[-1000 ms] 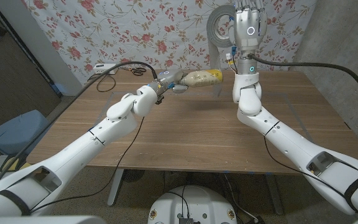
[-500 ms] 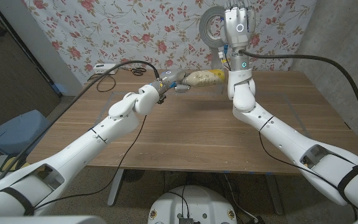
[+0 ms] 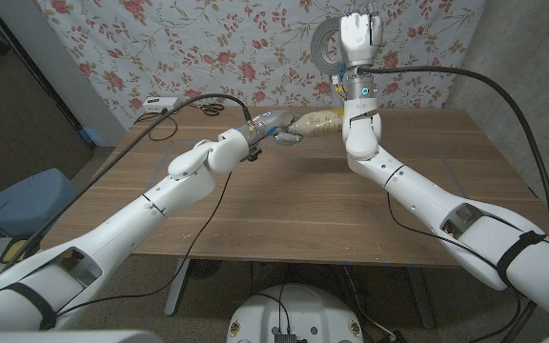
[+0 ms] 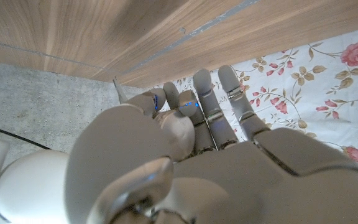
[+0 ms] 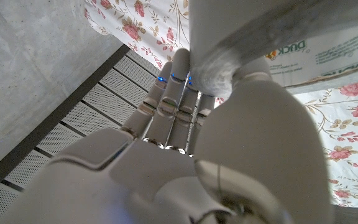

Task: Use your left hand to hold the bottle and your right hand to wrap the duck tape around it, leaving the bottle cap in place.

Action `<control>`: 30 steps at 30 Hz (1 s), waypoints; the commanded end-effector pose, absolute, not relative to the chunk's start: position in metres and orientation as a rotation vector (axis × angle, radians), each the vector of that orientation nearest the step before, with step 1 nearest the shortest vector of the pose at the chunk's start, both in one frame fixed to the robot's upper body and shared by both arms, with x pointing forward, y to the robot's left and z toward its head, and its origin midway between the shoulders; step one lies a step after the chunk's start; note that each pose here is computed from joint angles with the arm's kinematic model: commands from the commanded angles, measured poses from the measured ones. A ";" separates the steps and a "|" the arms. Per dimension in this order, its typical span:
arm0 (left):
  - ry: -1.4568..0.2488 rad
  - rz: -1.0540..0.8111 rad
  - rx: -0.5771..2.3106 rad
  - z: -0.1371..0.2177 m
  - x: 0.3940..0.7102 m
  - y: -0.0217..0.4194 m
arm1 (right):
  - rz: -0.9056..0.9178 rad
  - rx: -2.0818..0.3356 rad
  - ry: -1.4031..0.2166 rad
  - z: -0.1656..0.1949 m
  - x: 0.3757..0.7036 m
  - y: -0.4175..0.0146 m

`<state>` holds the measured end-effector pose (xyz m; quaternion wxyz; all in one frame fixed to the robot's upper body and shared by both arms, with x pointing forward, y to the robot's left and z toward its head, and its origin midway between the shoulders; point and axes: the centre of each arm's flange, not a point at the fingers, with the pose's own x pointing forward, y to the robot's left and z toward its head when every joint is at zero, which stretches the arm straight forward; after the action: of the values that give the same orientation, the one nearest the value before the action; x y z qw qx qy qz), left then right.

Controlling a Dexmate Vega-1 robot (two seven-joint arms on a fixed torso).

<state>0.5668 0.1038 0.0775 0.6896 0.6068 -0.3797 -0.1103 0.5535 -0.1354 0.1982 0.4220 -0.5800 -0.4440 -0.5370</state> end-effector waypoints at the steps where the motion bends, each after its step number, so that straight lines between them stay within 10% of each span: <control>1: -0.818 -0.433 1.350 0.061 0.580 0.080 | -1.334 -1.493 -1.060 0.209 0.575 -0.125; 30: -0.711 -0.380 1.439 0.062 0.593 0.084 | -1.391 -1.407 -1.061 0.219 0.572 -0.140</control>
<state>0.5918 0.0808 0.0575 0.6802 0.6202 -0.3384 -0.1955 0.5753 -0.1285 0.2173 0.4299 -0.5818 -0.4269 -0.5427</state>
